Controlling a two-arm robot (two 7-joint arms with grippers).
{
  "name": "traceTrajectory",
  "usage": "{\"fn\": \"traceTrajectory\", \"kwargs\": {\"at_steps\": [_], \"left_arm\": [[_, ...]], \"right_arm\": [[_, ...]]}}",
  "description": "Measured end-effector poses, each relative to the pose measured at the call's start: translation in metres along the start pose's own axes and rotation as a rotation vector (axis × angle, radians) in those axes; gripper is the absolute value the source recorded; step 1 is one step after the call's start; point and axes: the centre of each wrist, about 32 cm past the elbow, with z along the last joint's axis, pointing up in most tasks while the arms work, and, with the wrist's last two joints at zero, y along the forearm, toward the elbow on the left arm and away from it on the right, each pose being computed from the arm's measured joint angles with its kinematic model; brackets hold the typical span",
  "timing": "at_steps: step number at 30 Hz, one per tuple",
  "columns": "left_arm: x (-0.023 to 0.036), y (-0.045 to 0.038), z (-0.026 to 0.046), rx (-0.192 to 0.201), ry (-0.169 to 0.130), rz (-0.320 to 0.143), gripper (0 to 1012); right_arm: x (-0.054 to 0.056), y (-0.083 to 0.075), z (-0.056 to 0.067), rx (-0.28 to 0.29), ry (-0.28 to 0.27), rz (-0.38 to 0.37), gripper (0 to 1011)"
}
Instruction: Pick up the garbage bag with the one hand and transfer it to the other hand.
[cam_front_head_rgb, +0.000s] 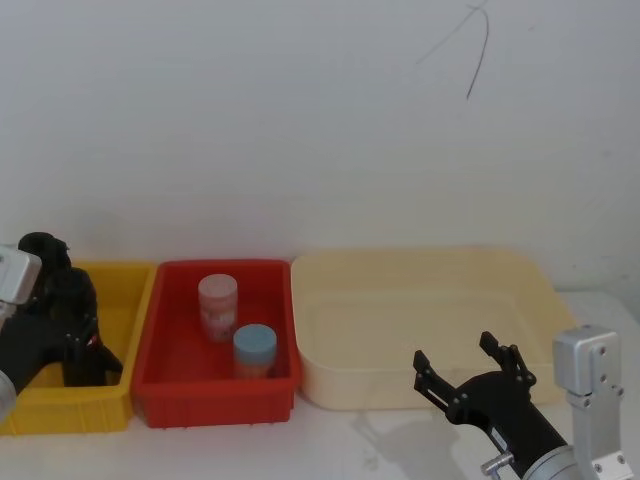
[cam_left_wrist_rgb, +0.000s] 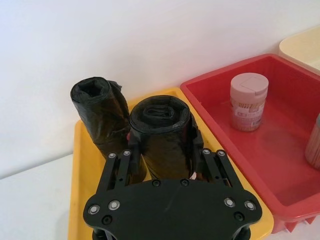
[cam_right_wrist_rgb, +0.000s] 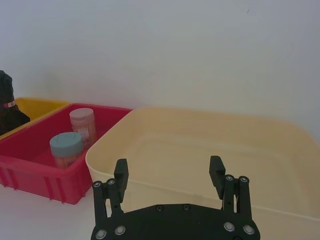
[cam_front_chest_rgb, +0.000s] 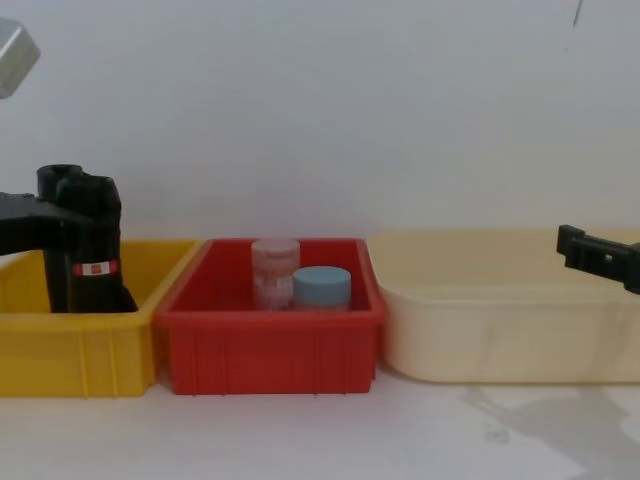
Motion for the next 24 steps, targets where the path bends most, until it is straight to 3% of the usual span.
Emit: {"fn": "traceTrajectory", "kwargs": {"at_steps": [12, 19, 24], "left_arm": [[0.0014, 0.001, 0.0037, -0.011, 0.001, -0.012, 494], [0.0056, 0.0019, 0.0212, -0.05, 0.006, -0.047, 457], [0.0097, 0.0012, 0.0415, -0.092, 0.013, -0.083, 426]], "right_arm": [[0.0, 0.0, 0.0, 0.0, 0.0, 0.0, 1001], [0.0, 0.0, 0.0, 0.0, 0.0, 0.0, 1001], [0.0, 0.0, 0.0, 0.0, 0.0, 0.001, 1001]]}}
